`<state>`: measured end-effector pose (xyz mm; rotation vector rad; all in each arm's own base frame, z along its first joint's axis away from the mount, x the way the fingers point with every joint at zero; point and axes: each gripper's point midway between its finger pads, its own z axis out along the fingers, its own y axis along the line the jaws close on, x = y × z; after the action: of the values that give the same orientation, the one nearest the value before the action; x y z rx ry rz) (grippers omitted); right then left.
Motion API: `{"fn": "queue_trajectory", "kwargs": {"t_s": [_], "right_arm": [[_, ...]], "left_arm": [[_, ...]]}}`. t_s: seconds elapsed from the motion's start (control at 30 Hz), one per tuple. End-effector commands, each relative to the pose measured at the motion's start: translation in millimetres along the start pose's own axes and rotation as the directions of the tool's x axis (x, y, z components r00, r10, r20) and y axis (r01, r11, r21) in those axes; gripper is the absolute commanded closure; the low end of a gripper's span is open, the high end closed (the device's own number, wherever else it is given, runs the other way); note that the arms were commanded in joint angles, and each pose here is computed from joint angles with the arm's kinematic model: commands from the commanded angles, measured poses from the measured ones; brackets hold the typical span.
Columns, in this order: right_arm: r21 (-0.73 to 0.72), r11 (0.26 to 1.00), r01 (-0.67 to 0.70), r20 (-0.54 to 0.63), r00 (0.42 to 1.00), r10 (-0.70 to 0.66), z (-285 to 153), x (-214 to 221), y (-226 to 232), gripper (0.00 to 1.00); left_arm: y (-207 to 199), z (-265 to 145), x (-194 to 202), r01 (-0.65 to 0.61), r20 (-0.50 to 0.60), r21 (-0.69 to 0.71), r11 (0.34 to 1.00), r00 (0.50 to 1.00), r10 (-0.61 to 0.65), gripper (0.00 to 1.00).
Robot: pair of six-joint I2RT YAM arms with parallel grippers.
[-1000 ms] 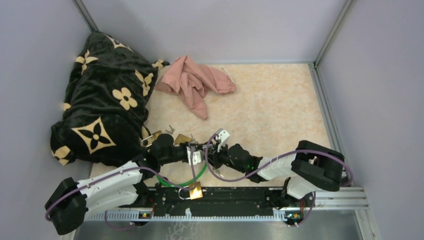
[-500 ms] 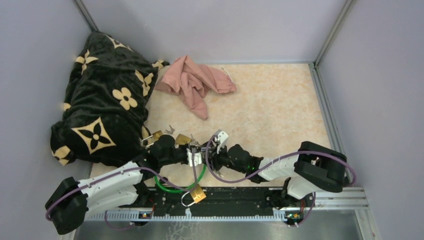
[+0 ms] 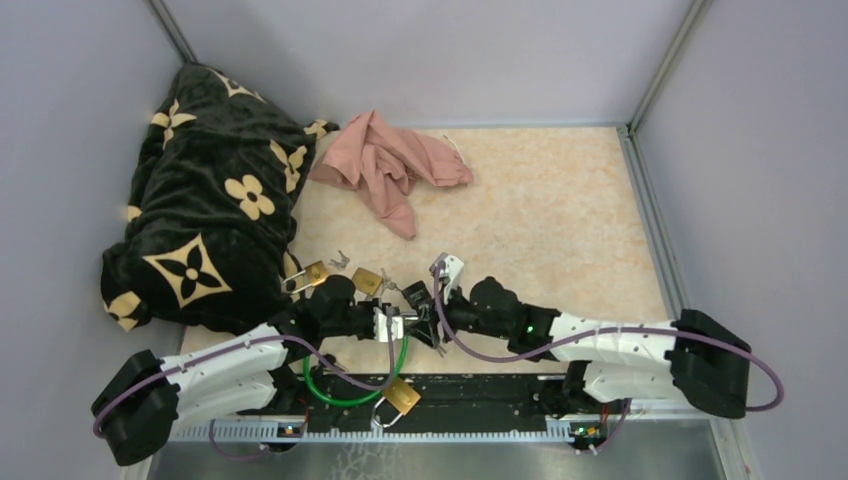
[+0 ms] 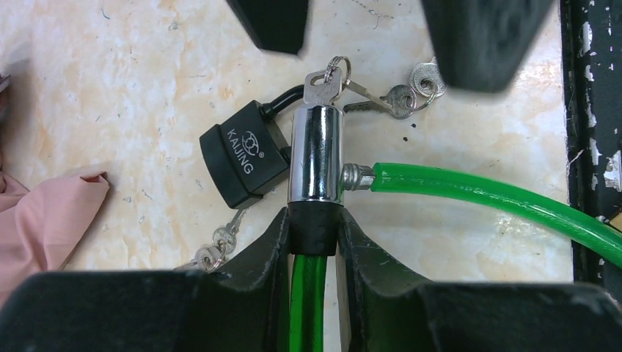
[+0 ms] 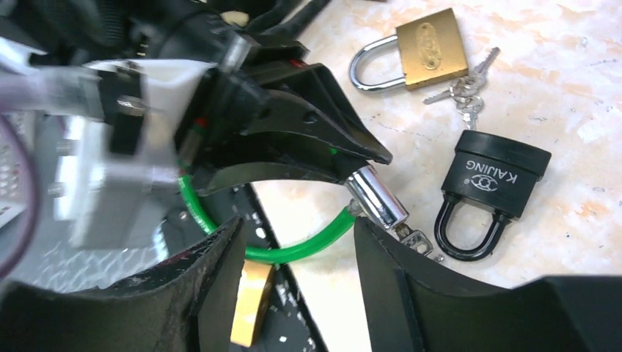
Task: Lock with the key
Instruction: Lock the lock.
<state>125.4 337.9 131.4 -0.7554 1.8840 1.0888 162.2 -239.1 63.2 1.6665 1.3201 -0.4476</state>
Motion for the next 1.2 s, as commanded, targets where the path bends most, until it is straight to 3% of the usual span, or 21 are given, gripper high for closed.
{"fn": "queue_trajectory", "kwargs": {"t_s": [0.0, 0.03, 0.1, 0.17, 0.33, 0.47, 0.67, 1.17], "right_arm": [[-0.081, 0.997, -0.013, -0.04, 0.999, 0.01, -23, -29, 10, 0.41], [-0.097, 0.995, -0.035, -0.068, 0.997, 0.028, -27, -29, 4, 0.38], [-0.07, 0.995, -0.069, -0.099, 0.993, 0.062, -32, -25, -18, 0.06], [-0.05, 0.994, -0.101, -0.115, 0.989, 0.094, -32, -22, -36, 0.03], [-0.071, 0.947, -0.314, -0.11, 0.946, 0.305, -21, -31, -61, 0.31], [-0.195, 0.881, -0.431, -0.184, 0.898, 0.399, -10, -25, -44, 0.42], [-0.21, 0.849, -0.486, -0.219, 0.869, 0.443, -2, -8, -47, 0.43], [-0.241, 0.805, -0.541, -0.294, 0.832, 0.471, 5, 27, -51, 0.57]], "left_arm": [[-13, 2, 1, -0.015, 0.012, 0.054, 0.998, 1.0, 0.015, 1.0], [-13, 2, 1, -0.015, 0.013, 0.055, 0.998, 1.0, 0.014, 1.0], [-13, 2, 0, -0.015, 0.016, 0.056, 0.998, 1.0, 0.014, 1.0], [-12, 2, -1, -0.016, 0.018, 0.052, 0.999, 1.0, 0.015, 1.0], [-10, 1, -2, -0.019, 0.02, 0.049, 0.999, 1.0, 0.018, 1.0], [-9, 1, -4, -0.018, 0.023, 0.047, 0.999, 1.0, 0.017, 1.0], [-9, 1, -5, -0.018, 0.028, 0.05, 0.999, 0.999, 0.017, 1.0], [-9, 1, -6, -0.015, 0.028, 0.049, 0.999, 1.0, 0.013, 1.0]]}}
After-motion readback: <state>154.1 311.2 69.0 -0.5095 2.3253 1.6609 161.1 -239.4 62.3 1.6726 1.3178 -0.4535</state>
